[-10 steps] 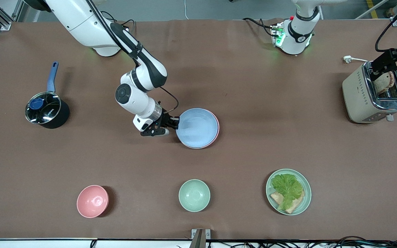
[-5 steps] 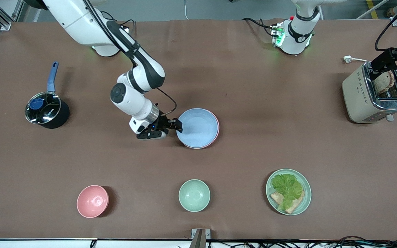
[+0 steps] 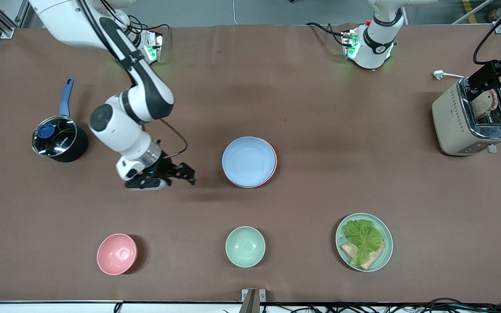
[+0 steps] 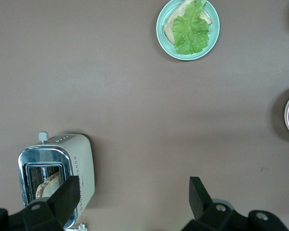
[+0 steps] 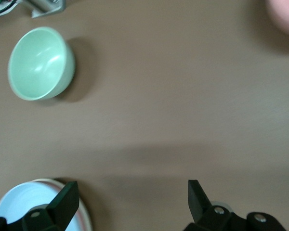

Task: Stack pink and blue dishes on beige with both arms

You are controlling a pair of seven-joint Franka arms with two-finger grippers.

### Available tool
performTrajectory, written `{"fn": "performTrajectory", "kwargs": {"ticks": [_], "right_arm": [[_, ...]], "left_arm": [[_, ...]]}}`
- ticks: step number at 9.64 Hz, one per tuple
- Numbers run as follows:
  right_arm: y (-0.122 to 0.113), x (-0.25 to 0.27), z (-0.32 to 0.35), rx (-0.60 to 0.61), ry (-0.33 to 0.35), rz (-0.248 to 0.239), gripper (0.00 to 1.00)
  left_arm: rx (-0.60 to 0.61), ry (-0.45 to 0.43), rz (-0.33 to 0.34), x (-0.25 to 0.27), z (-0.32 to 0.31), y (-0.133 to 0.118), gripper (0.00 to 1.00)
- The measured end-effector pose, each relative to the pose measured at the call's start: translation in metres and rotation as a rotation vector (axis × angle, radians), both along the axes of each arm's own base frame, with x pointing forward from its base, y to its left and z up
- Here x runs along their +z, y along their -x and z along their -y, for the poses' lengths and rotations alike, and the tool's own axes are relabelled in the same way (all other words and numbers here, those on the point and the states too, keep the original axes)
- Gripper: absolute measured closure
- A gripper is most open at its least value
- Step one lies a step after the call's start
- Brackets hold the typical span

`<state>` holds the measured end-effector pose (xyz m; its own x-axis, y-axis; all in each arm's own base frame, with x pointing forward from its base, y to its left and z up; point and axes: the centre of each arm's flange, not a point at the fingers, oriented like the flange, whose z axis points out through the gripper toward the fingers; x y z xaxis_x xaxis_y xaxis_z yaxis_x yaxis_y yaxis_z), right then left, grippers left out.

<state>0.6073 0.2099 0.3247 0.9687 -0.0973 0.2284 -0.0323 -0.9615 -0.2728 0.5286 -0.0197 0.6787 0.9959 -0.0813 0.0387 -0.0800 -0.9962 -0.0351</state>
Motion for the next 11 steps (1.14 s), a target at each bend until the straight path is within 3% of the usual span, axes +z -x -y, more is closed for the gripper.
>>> {"fn": "performTrajectory", "kwargs": {"ticks": [3, 5, 6, 7, 9, 11], "right_arm": [[-0.004, 0.095, 0.072, 0.052, 0.245, -0.028, 0.00], [0.000, 0.165, 0.128, -0.008, 0.361, -0.018, 0.00], [0.004, 0.198, 0.152, -0.051, 0.379, -0.004, 0.00], [0.011, 0.233, 0.175, -0.097, 0.390, -0.022, 0.00], [0.036, 0.314, 0.191, -0.150, 0.388, -0.134, 0.00], [0.054, 0.342, 0.187, -0.150, 0.338, -0.204, 0.00]], "left_arm": [[0.000, 0.000, 0.000, 0.000, 0.000, 0.000, 0.00], [0.001, 0.000, -0.003, 0.000, 0.000, 0.001, 0.00], [0.001, 0.000, -0.007, 0.000, 0.000, 0.001, 0.00], [0.001, -0.001, -0.016, -0.001, 0.000, 0.002, 0.00], [-0.005, -0.002, -0.033, -0.002, 0.002, 0.005, 0.00], [-0.023, -0.003, -0.044, -0.003, 0.012, 0.007, 0.00]]}}
